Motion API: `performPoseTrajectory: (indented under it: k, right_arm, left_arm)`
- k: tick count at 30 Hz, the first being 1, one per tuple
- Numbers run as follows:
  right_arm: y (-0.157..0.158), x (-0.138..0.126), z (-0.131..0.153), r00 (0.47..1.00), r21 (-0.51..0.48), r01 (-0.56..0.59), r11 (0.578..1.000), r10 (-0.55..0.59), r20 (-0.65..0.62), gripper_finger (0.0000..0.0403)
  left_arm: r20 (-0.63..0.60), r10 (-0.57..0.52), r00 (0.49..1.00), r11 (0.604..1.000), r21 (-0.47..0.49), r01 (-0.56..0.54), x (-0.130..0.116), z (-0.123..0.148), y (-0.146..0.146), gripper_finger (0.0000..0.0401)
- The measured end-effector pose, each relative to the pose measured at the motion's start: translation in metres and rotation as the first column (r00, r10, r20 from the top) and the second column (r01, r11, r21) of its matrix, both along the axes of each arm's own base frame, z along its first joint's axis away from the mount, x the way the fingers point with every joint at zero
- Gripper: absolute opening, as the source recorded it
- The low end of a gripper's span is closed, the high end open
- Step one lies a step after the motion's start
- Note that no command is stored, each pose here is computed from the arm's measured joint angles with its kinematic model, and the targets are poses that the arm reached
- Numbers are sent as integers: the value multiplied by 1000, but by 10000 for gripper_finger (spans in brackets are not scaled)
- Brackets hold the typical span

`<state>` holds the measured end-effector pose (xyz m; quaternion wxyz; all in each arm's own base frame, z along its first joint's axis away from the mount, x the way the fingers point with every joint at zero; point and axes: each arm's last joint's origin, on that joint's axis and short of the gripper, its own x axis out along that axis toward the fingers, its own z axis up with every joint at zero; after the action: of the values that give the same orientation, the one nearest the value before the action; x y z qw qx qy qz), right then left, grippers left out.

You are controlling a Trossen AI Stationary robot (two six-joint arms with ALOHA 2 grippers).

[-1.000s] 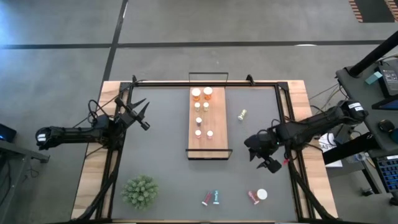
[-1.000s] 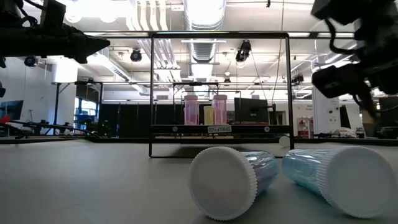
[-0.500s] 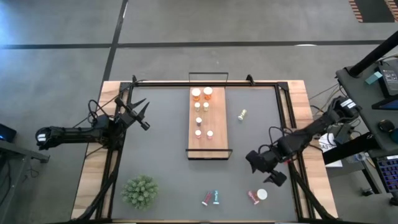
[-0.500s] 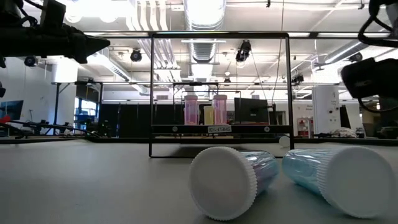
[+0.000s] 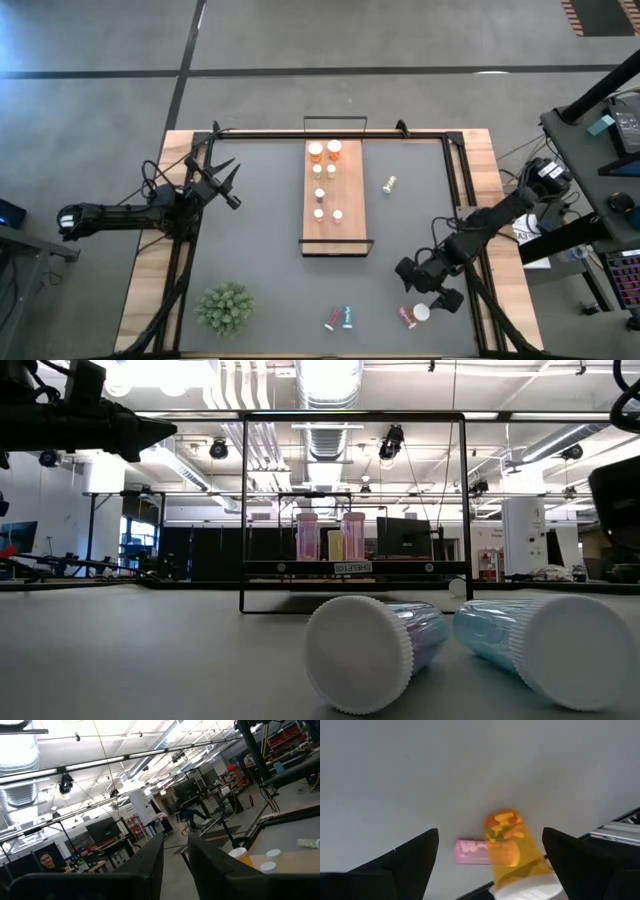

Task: Pick and place medicine bottles onto shelf by color
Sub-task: Put the orange pill bottle on the shelf aligned with the other orange pill bottles

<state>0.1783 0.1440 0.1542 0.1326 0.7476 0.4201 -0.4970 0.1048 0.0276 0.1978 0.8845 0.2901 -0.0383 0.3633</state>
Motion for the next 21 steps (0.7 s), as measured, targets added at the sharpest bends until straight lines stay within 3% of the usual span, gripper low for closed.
performPoseTrajectory:
  k: [9, 21]
  right_arm:
    - [18, 2, 12, 998, 26, -56, 998, 55, 33, 348]
    - [35, 14, 5, 984, -26, -172, 985, 173, 41, 347]
  left_arm:
    - [1, 0, 1000, 1000, 0, 0, 0, 0, 0, 72]
    - [0, 0, 1000, 1000, 0, 0, 0, 0, 0, 72]
